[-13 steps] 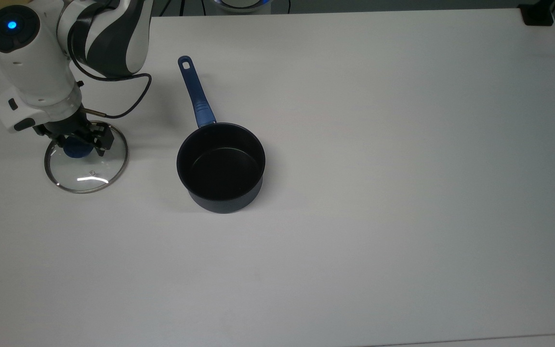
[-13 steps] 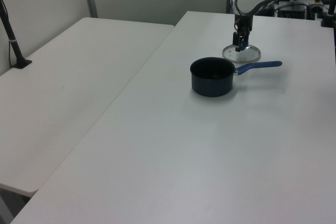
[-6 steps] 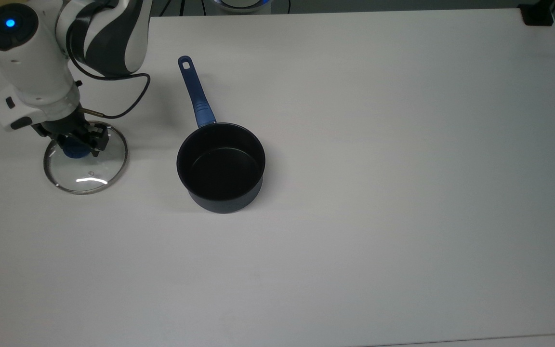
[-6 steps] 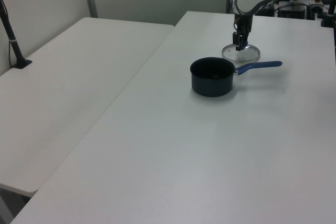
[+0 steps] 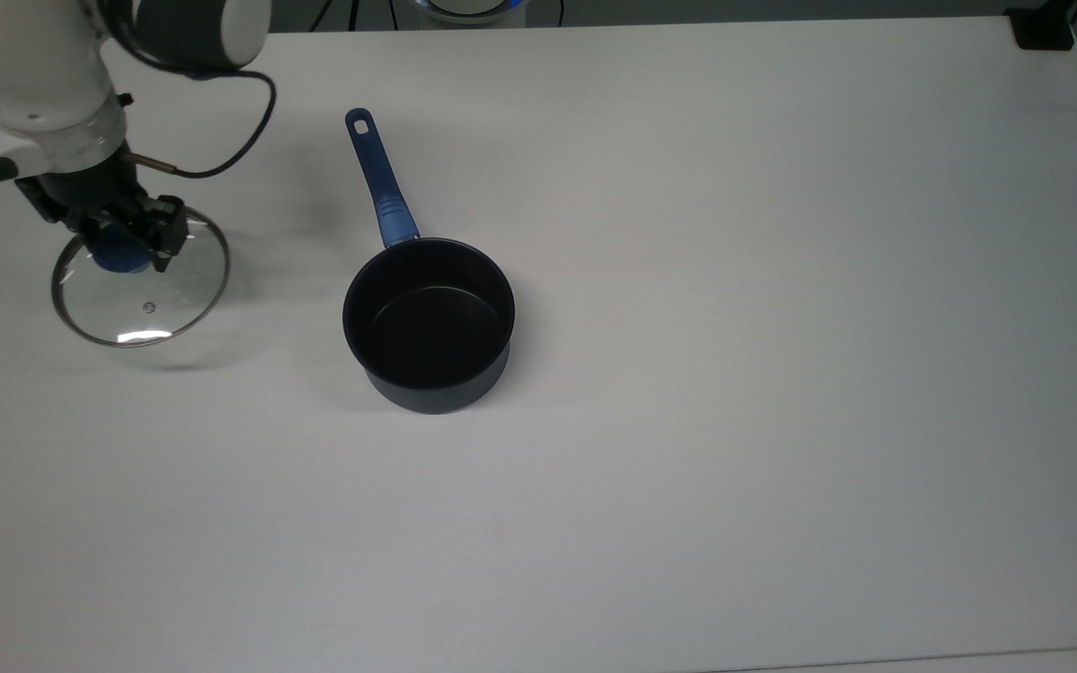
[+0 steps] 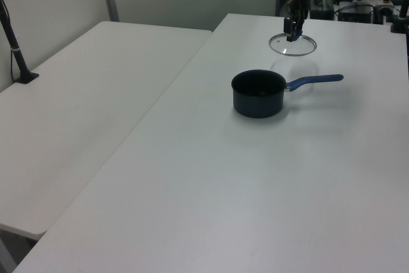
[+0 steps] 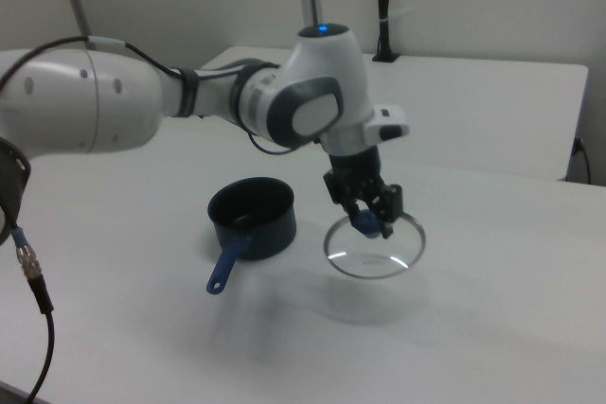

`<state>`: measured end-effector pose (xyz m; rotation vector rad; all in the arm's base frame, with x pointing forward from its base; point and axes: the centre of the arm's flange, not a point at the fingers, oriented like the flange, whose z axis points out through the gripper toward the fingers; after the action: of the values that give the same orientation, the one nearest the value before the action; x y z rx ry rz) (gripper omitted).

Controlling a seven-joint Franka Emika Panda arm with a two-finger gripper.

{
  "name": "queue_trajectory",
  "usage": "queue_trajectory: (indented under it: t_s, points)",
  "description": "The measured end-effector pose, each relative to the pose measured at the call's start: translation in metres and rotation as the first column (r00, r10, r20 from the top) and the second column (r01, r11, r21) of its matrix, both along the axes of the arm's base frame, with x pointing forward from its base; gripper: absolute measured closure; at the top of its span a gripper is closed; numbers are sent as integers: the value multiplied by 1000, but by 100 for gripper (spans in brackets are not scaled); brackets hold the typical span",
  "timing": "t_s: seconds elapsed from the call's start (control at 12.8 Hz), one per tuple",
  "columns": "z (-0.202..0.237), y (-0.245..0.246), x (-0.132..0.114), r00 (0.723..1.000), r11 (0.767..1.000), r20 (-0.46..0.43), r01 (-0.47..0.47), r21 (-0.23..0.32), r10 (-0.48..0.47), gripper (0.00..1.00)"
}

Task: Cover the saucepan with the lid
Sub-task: 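Lift the glass lid by its knob and carry it toward the saucepan, then lower the glass lid onto the rim of the navy saucepan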

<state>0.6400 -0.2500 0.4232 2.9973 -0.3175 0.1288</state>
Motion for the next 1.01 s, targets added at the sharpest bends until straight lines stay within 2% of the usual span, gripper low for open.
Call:
queue_trajectory:
  t_s: [0.39,1.01]
  points:
    - [23,92,20,999,999,-49,19,35,-17,33]
    - [35,225,37,1000,999,-21,-7,44,8,33]
